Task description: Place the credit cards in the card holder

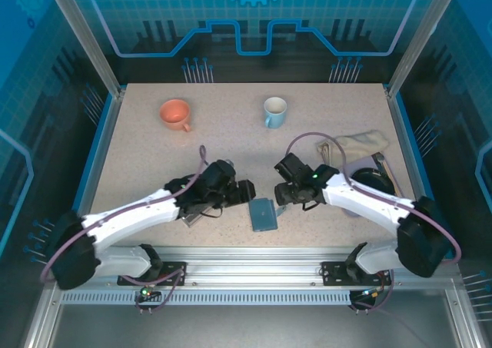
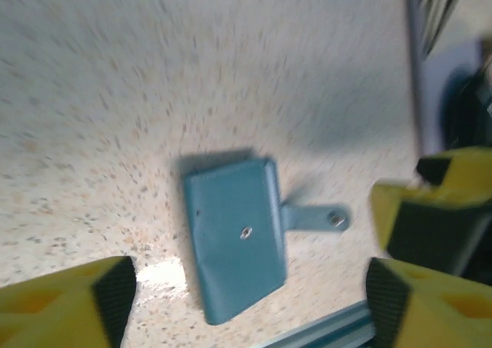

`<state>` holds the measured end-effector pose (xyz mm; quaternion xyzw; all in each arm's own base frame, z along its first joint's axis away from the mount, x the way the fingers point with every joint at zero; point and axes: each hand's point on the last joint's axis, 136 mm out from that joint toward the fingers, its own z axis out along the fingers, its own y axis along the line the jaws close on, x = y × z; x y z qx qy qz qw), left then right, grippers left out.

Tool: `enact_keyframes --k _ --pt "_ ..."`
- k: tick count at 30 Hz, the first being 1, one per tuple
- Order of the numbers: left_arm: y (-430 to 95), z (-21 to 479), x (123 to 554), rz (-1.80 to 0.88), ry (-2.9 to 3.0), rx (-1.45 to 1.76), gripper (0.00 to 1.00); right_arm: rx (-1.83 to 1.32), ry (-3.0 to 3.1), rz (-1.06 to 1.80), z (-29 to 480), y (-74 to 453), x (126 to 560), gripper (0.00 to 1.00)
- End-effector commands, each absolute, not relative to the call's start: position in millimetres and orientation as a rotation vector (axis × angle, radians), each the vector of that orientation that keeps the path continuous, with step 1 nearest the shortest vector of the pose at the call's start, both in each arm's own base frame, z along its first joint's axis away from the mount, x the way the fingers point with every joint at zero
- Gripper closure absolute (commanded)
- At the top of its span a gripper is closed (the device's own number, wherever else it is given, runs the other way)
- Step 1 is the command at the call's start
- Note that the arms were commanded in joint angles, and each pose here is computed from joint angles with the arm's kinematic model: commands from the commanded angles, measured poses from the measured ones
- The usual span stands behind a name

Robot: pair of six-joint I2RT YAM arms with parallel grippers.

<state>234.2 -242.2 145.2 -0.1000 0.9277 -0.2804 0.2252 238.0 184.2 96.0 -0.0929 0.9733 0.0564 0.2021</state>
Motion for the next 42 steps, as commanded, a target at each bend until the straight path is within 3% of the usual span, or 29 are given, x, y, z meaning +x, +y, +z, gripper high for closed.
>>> enact_keyframes --k 1,3,7,15,21,28,42 --pt "-163 156 234 -0.436 2.51 -0.416 0.1 -0.277 2.634 0.355 123 205 247 0.2" --pt "-125 157 229 -0.374 2.489 -0.558 0.07 -0.278 2.594 0.45 133 215 249 0.14" --pt "-72 155 211 -0.38 2.405 -0.765 0.01 -0.295 2.569 0.57 143 232 251 0.12" --pt "-38 119 184 -0.418 2.429 -1.043 0.01 -0.344 2.584 0.66 143 254 252 0.11" --pt "-34 101 187 -0.528 2.407 -1.195 0.01 -0.36 2.632 0.69 131 264 249 0.11" --pt "-57 100 218 -0.809 2.325 -1.141 0.01 -0.362 2.674 0.683 120 269 247 0.11" --pt "-65 80 241 -0.876 2.322 -1.122 0.01 -0.355 2.7 0.66 109 271 251 0.1"
